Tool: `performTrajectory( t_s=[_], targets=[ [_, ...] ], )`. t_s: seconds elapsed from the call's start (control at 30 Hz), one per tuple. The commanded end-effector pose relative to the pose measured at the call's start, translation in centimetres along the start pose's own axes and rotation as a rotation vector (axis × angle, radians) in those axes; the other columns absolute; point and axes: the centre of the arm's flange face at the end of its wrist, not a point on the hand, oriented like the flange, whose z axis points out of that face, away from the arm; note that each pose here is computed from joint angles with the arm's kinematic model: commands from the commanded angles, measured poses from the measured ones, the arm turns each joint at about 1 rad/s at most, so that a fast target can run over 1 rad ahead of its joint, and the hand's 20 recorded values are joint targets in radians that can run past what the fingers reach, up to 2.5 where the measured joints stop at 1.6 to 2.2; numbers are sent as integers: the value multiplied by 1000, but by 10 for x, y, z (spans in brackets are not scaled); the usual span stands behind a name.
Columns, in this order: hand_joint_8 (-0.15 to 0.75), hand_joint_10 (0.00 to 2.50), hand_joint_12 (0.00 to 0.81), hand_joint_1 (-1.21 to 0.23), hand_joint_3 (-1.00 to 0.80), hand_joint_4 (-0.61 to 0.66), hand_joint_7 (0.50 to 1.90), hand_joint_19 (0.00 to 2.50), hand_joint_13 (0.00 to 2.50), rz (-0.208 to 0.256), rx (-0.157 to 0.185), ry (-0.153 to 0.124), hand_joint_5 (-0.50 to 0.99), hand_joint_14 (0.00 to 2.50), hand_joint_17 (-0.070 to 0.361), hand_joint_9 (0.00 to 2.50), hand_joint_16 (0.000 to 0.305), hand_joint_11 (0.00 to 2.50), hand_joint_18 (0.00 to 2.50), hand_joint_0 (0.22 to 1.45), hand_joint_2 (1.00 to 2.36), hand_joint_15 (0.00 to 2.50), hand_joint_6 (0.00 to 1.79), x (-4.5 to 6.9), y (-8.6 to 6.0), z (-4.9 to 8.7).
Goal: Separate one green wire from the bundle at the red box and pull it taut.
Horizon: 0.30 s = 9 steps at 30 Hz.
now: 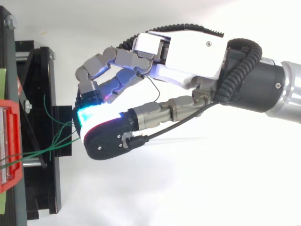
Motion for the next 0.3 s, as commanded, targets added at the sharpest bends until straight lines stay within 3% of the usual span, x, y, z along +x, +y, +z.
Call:
performTrajectory(
  t_s=[0.0, 0.27],
  targets=[
    [311, 19, 365, -759, -10, -12, 1273, 373, 694, 0, -1, 1, -155, 13, 118, 1058, 52, 834, 670, 602, 1025, 361, 873, 1, 1, 0],
    [308, 21, 361, -760, -10, -12, 1267, 375, 693, 0, -1, -1, -155, 13, 117, 1060, 52, 842, 668, 603, 1026, 363, 873, -1, 1, 0]
  ],
)
